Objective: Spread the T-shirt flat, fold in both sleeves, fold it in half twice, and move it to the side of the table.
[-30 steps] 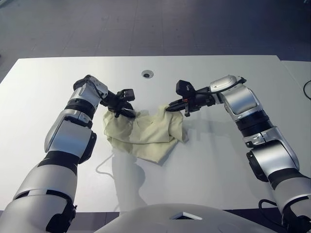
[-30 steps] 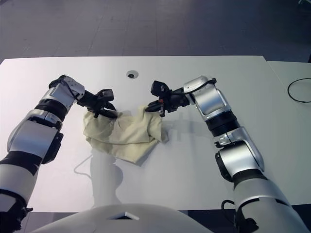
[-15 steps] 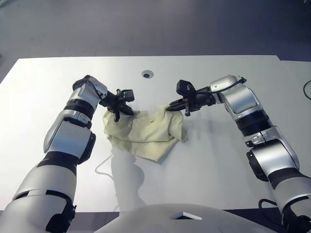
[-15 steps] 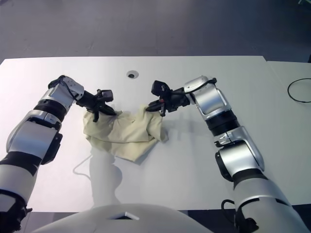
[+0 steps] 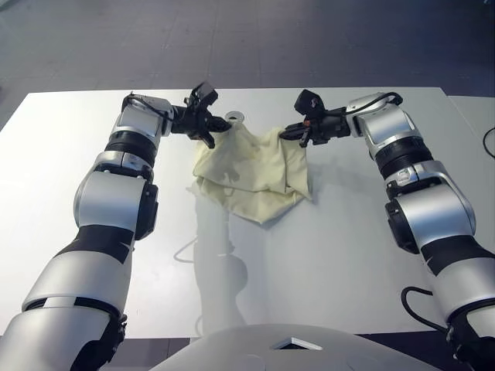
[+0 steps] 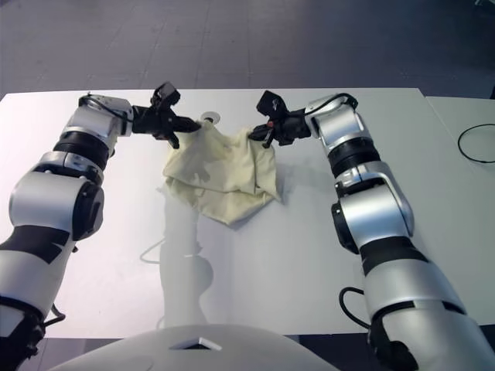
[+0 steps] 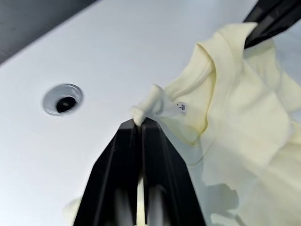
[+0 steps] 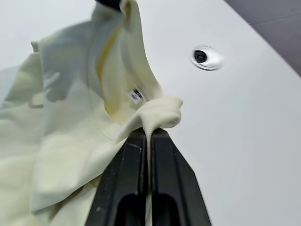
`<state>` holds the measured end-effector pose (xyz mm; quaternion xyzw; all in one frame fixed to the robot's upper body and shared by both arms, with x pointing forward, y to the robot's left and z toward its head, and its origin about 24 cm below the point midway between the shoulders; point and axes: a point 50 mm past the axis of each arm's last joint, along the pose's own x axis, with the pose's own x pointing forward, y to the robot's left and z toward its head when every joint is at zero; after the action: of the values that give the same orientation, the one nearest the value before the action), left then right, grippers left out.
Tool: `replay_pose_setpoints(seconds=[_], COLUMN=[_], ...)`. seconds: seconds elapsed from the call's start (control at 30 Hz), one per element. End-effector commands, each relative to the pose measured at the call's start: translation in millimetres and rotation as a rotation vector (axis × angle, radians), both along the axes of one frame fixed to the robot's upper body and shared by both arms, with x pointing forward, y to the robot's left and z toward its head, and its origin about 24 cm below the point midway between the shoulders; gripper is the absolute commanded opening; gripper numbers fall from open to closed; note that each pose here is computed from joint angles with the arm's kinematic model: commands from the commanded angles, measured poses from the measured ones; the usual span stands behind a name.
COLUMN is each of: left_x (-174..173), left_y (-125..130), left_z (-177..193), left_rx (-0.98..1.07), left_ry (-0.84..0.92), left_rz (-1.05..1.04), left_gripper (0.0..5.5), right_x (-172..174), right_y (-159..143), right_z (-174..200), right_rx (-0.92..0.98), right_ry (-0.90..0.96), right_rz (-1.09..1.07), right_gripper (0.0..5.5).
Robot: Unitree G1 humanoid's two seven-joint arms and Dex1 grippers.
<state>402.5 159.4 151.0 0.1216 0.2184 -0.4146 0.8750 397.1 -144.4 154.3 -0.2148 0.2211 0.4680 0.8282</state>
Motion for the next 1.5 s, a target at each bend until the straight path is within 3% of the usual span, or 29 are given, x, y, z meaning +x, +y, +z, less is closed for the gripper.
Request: replay_pose_setpoints(seconds=[0.03, 0.37, 0.7, 1.2, 1.5], left_x=[8, 23, 30, 28, 25], left_y=[-4, -5, -11, -9, -8], left_z=[21, 59, 89, 154, 174], left_rx=[-0.002, -0.03, 0.12, 0.076, 0.124], left_ry=[-0.074, -0.258, -0.478, -0.681, -0.778], left_rz=[0.072, 0.314, 0.447, 0.538, 0.538], left_gripper=[0.04, 0.04, 0.04, 0.04, 0.04], right_x=[13, 30, 36, 34, 32], right_y=[-8, -6, 4, 0, 4], right_z=[22, 55, 102, 150, 161], right_rx=[-0.054, -0.065, -0.065, -0.042, -0.018], right_ry=[-0.138, -0.454, -0.68, -0.866, -0.89], right_rz=[-0.113, -0.36, -0.502, -0.613, -0.588], right_gripper=[0.0, 0.0, 0.0, 0.0, 0.0])
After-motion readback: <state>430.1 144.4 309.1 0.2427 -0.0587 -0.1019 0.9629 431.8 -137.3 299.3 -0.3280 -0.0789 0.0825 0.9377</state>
